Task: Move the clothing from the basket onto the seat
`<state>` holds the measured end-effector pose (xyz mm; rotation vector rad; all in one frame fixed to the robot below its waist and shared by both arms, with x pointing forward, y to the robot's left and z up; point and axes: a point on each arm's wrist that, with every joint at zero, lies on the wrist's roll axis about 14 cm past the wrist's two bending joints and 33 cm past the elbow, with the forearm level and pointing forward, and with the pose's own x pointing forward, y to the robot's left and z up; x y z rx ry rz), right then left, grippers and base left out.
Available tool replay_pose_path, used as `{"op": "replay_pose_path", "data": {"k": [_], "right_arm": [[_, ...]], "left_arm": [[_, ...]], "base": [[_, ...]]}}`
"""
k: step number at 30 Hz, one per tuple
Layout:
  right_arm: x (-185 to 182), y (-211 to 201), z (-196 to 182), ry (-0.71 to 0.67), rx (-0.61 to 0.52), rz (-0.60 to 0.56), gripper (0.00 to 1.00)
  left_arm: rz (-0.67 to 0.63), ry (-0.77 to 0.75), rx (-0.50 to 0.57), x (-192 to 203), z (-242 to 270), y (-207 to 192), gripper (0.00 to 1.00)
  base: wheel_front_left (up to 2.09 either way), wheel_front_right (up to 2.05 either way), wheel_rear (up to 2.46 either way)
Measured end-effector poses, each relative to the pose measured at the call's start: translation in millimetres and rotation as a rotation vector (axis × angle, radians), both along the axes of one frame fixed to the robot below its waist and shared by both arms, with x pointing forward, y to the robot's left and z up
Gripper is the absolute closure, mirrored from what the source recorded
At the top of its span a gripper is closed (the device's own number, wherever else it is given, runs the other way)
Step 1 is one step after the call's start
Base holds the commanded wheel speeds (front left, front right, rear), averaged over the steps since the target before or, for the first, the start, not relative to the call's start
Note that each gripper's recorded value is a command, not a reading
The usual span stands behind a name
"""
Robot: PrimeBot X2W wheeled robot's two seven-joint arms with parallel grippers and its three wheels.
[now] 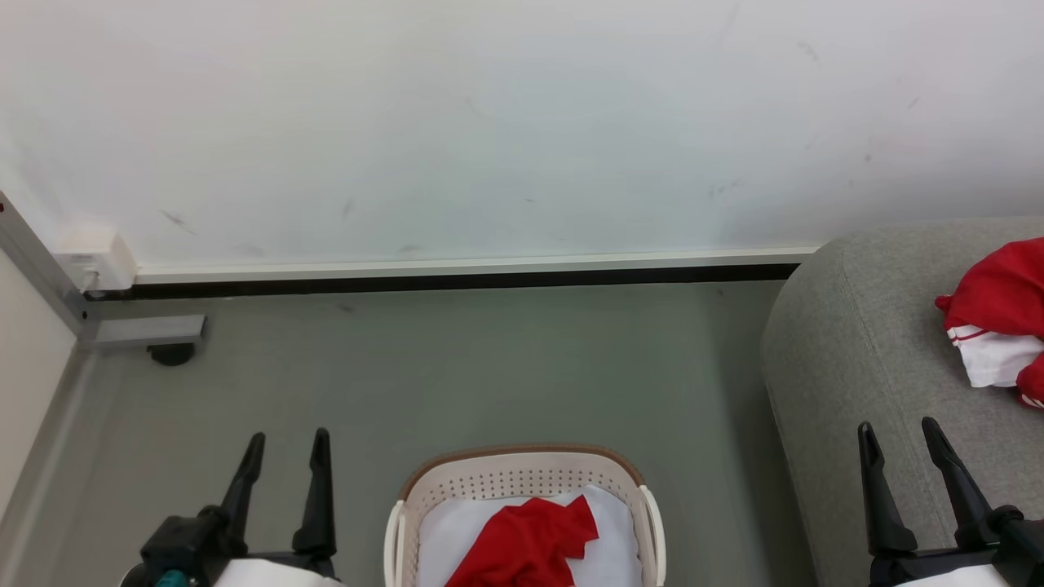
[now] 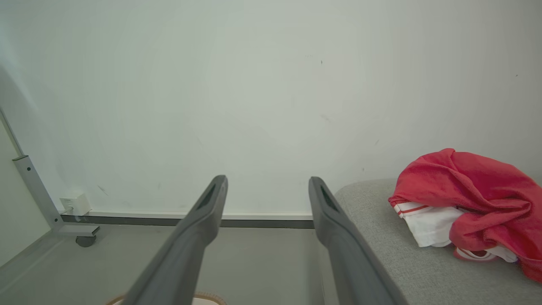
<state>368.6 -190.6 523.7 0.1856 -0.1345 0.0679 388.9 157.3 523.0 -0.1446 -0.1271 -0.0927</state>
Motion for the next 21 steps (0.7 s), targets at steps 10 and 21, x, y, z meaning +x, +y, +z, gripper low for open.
{"op": "replay_pose_path", "data": {"k": [10, 21], "right_arm": [[-0.9, 2.6, -1.0, 0.003, -0.009, 0.004, 0.0], [2.4, 2.3, 0.1, 0.0, -0.01, 0.003, 0.0]], "left_arm": [[-0.011, 0.007, 0.004, -0.5, -3.2, -3.4, 0.0], [-0.016, 0.023, 0.004, 1.4, -8.9, -3.7, 0.0]], "base": [[0.0, 0.0, 0.0], [0.0, 0.0, 0.0]]}}
